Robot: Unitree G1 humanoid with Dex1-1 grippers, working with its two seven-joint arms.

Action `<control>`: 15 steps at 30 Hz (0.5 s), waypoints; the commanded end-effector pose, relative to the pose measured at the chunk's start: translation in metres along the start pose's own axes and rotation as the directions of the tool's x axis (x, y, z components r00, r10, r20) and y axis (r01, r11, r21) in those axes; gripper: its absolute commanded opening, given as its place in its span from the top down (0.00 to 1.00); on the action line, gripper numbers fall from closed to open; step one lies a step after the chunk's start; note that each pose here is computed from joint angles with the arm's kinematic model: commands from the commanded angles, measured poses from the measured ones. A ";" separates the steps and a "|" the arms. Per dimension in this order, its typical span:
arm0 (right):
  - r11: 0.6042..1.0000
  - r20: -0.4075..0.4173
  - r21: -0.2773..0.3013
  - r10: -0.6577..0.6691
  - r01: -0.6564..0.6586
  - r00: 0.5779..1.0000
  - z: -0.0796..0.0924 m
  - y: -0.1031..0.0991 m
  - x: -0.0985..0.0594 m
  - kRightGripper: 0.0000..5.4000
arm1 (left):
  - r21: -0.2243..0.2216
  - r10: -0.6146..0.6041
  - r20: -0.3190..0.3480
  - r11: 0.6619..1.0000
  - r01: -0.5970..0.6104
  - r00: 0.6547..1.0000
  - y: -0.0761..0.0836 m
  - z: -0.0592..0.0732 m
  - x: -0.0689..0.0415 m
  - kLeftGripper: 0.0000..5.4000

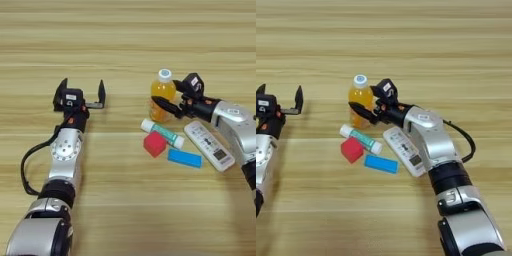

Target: Move the objects on the table

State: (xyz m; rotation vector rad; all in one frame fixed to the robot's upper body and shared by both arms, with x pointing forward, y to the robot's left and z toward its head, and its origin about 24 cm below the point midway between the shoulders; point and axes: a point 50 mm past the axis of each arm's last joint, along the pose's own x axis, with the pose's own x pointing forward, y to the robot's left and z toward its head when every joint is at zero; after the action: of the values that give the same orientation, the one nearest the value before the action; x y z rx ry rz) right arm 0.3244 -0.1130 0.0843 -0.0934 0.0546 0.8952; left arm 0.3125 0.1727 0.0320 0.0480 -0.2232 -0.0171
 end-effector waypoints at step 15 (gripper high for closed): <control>0.994 0.121 -0.104 0.044 -0.031 0.992 0.036 0.014 -0.005 0.34 | 0.011 -0.011 0.014 1.000 0.011 1.000 -0.003 0.003 0.004 0.00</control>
State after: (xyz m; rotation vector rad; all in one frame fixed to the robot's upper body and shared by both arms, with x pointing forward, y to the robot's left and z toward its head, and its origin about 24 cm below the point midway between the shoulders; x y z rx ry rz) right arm 0.3144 -0.1065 0.1073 -0.1251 -0.0513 0.9291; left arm 0.3125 0.1725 0.0321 0.0482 -0.2246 -0.0162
